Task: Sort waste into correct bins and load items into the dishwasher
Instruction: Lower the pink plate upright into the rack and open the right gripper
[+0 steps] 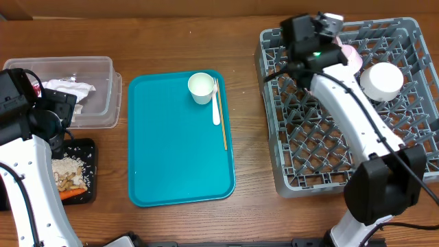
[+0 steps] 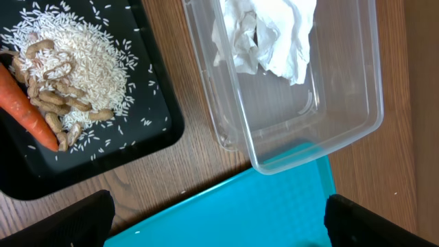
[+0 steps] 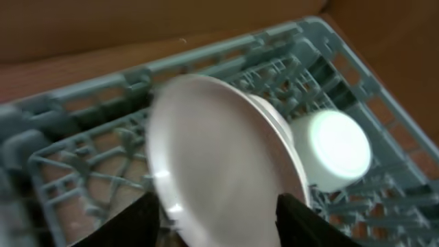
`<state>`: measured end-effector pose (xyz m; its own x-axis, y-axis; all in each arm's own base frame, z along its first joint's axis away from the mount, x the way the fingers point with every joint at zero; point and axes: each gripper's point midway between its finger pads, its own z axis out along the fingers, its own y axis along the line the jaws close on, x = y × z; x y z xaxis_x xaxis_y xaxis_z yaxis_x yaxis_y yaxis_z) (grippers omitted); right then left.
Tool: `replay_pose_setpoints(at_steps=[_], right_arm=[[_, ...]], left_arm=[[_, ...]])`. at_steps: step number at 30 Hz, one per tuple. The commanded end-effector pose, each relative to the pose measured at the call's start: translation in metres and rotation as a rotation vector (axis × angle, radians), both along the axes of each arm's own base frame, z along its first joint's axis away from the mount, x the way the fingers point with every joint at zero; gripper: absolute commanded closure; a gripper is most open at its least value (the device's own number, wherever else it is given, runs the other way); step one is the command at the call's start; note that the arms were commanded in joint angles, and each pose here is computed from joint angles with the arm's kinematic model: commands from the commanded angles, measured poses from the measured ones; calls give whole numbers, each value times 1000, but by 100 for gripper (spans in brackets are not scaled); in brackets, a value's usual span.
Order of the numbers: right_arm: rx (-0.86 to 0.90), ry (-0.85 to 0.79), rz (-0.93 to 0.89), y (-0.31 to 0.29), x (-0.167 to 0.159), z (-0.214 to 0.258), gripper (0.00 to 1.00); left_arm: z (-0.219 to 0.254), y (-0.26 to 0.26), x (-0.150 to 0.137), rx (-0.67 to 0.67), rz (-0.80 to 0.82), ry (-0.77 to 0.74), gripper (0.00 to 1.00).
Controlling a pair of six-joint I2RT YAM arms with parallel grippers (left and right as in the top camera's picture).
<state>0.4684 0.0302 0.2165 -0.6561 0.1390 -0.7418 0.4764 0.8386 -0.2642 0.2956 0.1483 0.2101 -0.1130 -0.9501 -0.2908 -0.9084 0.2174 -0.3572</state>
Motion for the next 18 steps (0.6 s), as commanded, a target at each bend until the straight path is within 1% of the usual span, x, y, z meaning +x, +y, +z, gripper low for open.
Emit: replay_pose_setpoints(at_steps=[1,2,3,5,8,10,11,13,14,16,18], right_arm=[[26,-73,35,14,10,34,29],[49,-77,48,18,12,37,24],[96,-78,66,21,13,42,23],[159,-87,46,19,13,46,23],[245,-87,7,9,10,52,28],[300,-85,-19,-4,10,56,34],[328,-75,-29,-12,9,55,39],[393,-45,-42,-26,7,50,46],[465,-10,-52,-37,3,42,55],[560,34,-61,-49,-3,33,64],[652,80,-56,-56,-12,26,71]], left_arm=[[0,-2,1,-3,1,-3,0],[0,-2,1,-3,2,-3,0],[0,-2,1,-3,2,-4,0],[0,-2,1,-3,2,-4,0],[0,-2,1,-3,2,-4,0],[0,-2,1,-3,2,-3,0],[0,-2,1,-3,1,-4,0],[0,-2,1,-3,2,-3,0],[0,-2,1,-3,2,-4,0],[0,-2,1,-3,2,-4,0],[0,-2,1,-3,2,-3,0]])
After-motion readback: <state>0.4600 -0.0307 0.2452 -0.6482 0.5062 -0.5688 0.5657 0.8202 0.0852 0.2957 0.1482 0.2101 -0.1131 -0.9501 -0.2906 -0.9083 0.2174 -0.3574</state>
